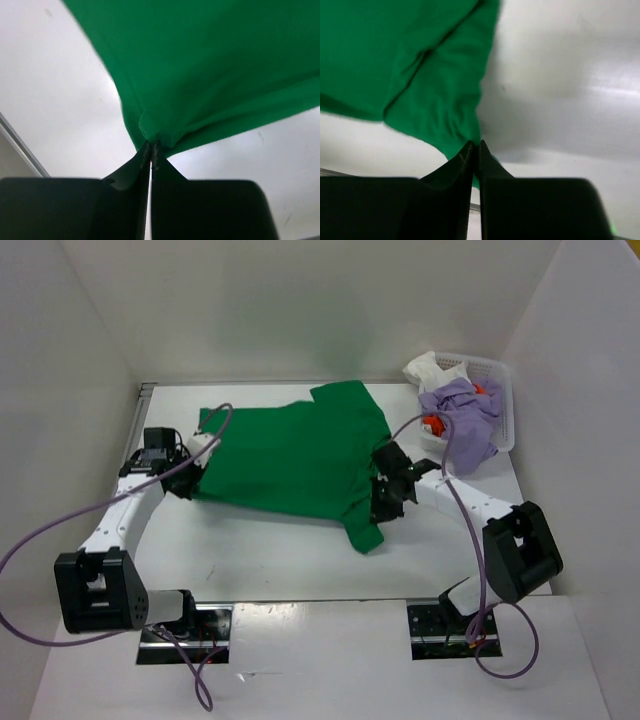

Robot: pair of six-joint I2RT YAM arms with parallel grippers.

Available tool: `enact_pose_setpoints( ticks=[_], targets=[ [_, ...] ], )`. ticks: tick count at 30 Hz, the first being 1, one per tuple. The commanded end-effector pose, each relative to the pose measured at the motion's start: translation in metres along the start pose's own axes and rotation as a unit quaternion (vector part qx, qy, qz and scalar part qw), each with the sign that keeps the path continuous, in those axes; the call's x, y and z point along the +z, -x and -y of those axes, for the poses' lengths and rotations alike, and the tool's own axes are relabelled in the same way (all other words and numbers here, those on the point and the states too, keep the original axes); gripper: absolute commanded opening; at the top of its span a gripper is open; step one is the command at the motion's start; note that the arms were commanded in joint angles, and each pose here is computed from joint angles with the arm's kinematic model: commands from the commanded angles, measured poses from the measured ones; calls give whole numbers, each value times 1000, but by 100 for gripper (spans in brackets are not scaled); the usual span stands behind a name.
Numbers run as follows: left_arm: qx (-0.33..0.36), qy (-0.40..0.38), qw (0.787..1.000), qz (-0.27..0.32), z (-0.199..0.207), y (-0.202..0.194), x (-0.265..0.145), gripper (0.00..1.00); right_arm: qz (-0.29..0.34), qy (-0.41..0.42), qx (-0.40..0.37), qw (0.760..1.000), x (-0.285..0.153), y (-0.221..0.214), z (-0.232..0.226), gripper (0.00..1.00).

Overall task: Fold and stack the t-shirts
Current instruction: Flatten out the tshirt

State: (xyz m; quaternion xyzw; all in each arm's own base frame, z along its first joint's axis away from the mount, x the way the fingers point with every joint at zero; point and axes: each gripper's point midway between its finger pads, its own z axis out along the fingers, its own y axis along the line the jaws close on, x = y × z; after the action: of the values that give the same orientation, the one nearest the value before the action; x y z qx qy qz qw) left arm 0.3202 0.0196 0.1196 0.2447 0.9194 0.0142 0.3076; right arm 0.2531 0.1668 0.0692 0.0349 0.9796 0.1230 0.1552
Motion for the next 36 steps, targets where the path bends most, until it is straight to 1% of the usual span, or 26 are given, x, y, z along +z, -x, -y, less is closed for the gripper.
enact_pose_setpoints(
  ticks=[1,2,3,4,6,8,10,12,13,14,15,17,18,19,21,24,26,28,30,31,33,34,36],
  targets=[
    [32,59,998,5,-11,-23,-11,0,6,46,61,997,5,-16,-15,13],
    [39,56,998,0,-7,-30,-10,0,-3,45,71,996,7,-22,-14,24],
    [36,51,998,-16,-2,-43,-5,0,-4,39,73,997,10,-24,-14,38],
    [37,55,998,-11,-3,-41,-8,0,-6,32,73,997,10,-25,-11,44],
    [36,49,998,-19,2,-50,-7,0,-12,13,82,996,12,-29,-4,57],
    [37,56,998,-18,3,-51,-12,0,-7,1,101,995,11,-28,-1,60],
    [31,52,998,-23,7,-57,-14,0,-2,-1,107,994,6,-31,-1,60],
    [33,62,997,-16,6,-57,-20,0,11,16,90,996,-3,-34,-13,60],
    [32,59,998,-21,10,-63,-20,0,27,20,80,996,-9,-28,-20,60],
    [33,65,997,-12,9,-60,-24,0,44,29,70,996,-16,-19,-32,60],
    [28,68,997,-15,10,-63,-24,0,58,31,44,997,-20,-16,-40,60],
    [22,66,997,-18,14,-68,-25,0,65,37,38,996,-19,-4,-50,60],
    [22,66,997,-18,14,-68,-25,0,57,45,31,997,-16,-3,-55,60],
    [22,66,997,-18,14,-68,-25,0,51,47,23,997,-4,0,-60,60],
    [22,70,997,-21,12,-69,-26,0,52,48,23,997,7,8,-67,60],
    [19,75,997,-13,10,-64,-29,0,51,41,26,998,31,23,-71,65],
    [18,72,997,-17,12,-66,-29,0,52,50,29,997,41,35,-76,65],
    [14,73,997,-16,12,-66,-29,0,44,51,33,997,48,40,-78,65],
    [14,73,997,-16,12,-66,-29,0,22,27,44,998,59,37,-65,65],
    [14,73,997,-16,12,-66,-29,0,20,30,44,998,59,36,-66,65],
    [14,73,997,-16,13,-67,-31,0,13,31,49,998,65,31,-60,57],
    [14,73,997,-16,13,-67,-31,0,13,38,48,998,63,30,-61,50],
    [14,73,997,-16,13,-67,-31,0,22,35,52,998,61,35,-58,27]
  ],
)
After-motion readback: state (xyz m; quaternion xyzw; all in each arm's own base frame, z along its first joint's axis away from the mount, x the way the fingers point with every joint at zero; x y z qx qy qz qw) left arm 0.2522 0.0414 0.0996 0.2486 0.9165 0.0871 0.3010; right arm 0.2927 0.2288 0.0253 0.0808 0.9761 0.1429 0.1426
